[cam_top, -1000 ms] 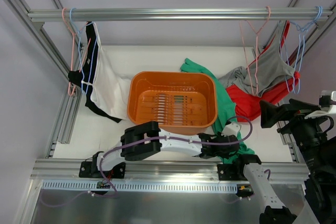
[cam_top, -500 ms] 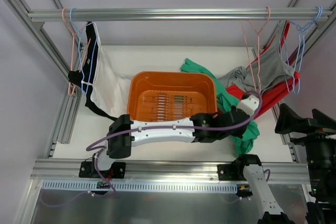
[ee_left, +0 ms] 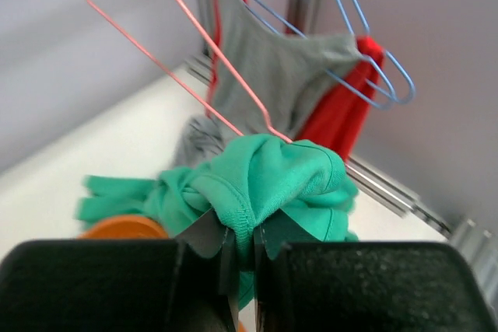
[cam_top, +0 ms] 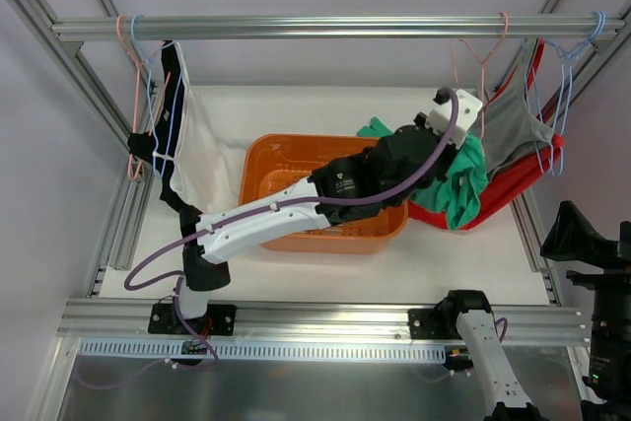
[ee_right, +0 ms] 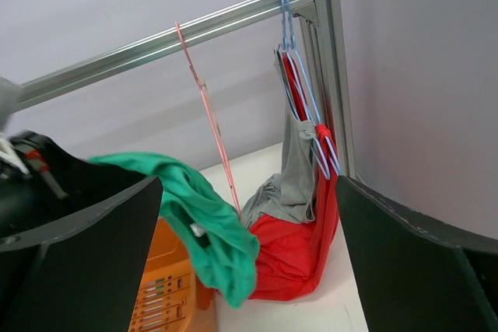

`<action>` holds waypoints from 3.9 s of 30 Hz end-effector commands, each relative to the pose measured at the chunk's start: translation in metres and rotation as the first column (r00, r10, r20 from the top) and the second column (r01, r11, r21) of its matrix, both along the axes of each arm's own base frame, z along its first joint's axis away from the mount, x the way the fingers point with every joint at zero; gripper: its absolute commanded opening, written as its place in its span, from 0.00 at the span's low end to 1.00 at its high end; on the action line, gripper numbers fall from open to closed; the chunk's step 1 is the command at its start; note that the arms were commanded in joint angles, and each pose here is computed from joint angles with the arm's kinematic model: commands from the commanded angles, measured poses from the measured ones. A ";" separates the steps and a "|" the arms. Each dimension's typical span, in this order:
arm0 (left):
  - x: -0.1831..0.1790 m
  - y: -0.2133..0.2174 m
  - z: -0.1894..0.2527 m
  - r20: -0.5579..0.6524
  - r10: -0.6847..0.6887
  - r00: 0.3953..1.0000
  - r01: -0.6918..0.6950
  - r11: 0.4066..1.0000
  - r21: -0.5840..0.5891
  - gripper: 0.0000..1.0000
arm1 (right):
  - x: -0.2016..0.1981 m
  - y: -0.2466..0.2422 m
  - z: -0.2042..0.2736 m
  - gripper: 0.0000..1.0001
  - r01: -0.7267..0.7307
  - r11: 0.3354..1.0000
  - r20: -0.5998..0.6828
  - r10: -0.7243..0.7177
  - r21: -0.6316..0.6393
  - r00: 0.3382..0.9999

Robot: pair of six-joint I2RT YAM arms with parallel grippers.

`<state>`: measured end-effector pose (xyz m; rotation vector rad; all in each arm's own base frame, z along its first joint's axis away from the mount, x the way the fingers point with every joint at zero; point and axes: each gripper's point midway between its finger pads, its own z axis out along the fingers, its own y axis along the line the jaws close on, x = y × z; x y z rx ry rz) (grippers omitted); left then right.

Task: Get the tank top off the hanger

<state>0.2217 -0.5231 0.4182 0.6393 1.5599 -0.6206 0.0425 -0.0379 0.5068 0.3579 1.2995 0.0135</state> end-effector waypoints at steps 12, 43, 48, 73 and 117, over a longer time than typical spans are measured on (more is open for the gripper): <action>0.027 0.150 0.201 0.287 0.285 0.914 -0.209 0.941 -0.268 0.00 | 0.014 -0.001 0.011 0.99 -0.014 1.000 0.021 0.014 0.012 1.000; -0.007 0.323 0.261 0.393 0.486 0.780 -0.333 0.856 -0.397 0.00 | 0.097 0.032 -0.028 0.99 -0.170 0.985 -0.159 0.174 0.040 0.972; 0.008 0.292 0.233 0.366 0.444 0.818 -0.330 0.883 -0.334 0.00 | 0.099 0.038 -0.028 0.99 -0.202 0.979 -0.165 0.205 0.040 0.965; 0.064 0.223 0.232 0.425 0.305 0.852 -0.200 0.941 -0.274 0.00 | 0.114 0.035 -0.054 0.99 -0.189 0.982 -0.258 0.183 0.002 0.949; -0.080 0.332 -0.204 -0.539 0.205 0.817 0.022 0.923 0.384 0.99 | 0.257 -0.068 -0.077 0.61 -0.037 0.954 -0.651 -0.174 -0.298 0.739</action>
